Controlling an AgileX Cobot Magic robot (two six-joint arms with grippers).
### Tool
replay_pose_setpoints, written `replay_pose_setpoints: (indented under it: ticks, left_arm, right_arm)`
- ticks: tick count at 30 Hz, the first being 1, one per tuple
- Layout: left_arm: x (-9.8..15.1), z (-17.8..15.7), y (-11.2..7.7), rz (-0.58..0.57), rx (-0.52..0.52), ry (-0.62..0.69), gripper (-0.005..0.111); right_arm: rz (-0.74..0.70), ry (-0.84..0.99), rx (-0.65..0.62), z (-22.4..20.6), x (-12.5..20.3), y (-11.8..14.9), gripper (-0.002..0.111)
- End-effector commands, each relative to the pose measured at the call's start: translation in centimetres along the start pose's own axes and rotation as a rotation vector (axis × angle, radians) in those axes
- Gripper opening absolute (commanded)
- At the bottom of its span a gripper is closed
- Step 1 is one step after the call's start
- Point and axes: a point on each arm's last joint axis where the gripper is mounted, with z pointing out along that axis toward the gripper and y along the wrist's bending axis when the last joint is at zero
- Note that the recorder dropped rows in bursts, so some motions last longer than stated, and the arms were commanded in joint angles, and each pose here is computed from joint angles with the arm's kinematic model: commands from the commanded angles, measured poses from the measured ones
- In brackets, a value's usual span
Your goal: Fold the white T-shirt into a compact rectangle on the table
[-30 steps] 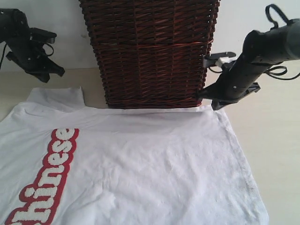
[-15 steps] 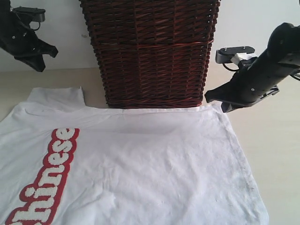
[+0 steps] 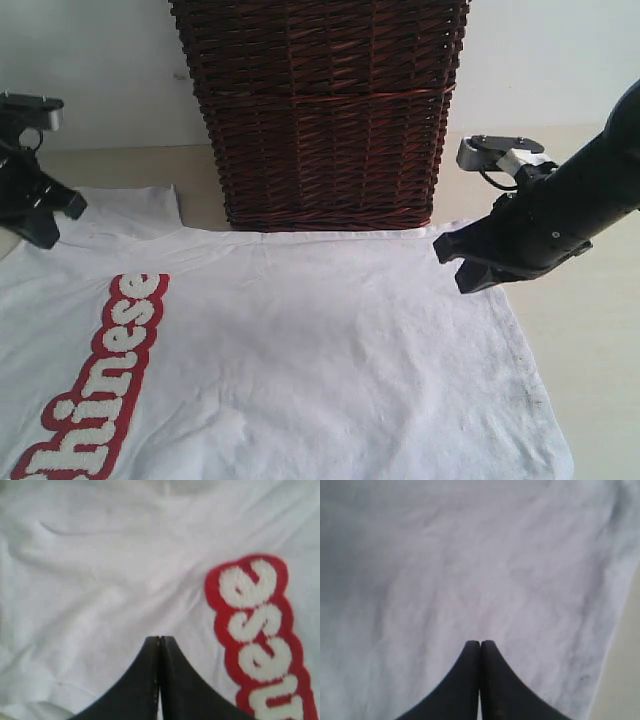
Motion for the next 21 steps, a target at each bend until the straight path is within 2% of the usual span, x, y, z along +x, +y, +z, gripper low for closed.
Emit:
replay_pose_setpoints:
  ticks: [1, 3, 5, 12, 15, 17, 21]
  left_arm:
    - [3.5, -0.8, -1.8, 0.053, 0.102, 0.055, 0.0]
    - [4.9, -1.3, -2.8, 0.104, 0.172, 0.124, 0.0]
    - [6.0, -1.8, -3.7, 0.123, 0.197, 0.176, 0.0]
    - [11.6, -2.0, -7.6, 0.324, 0.159, 0.378, 0.0]
    - [13.4, -1.0, -8.7, 0.342, 0.167, 0.418, 0.001]
    - [14.4, -0.1, -8.9, 0.337, 0.171, 0.447, 0.007]
    - [16.3, 1.0, -9.0, 0.339, 0.184, 0.481, 0.035]
  right_arm:
    - [-0.095, -0.029, -0.046, -1.7, 0.9, 3.1, 0.0]
    - [-0.138, -0.035, -0.059, -2.6, 1.4, 4.3, 0.0]
    - [-0.17, -0.036, -0.071, -3.5, 1.7, 5.2, 0.0]
    - [-0.197, -0.11, -0.08, -6.6, 3.2, 6.2, 0.0]
    - [-0.2, -0.106, -0.099, -7.3, 3.6, 6.6, 0.0]
    - [-0.208, -0.097, -0.111, -7.5, 3.8, 6.8, 0.0]
    - [-0.203, -0.083, -0.128, -7.6, 4.0, 7.0, 0.0]
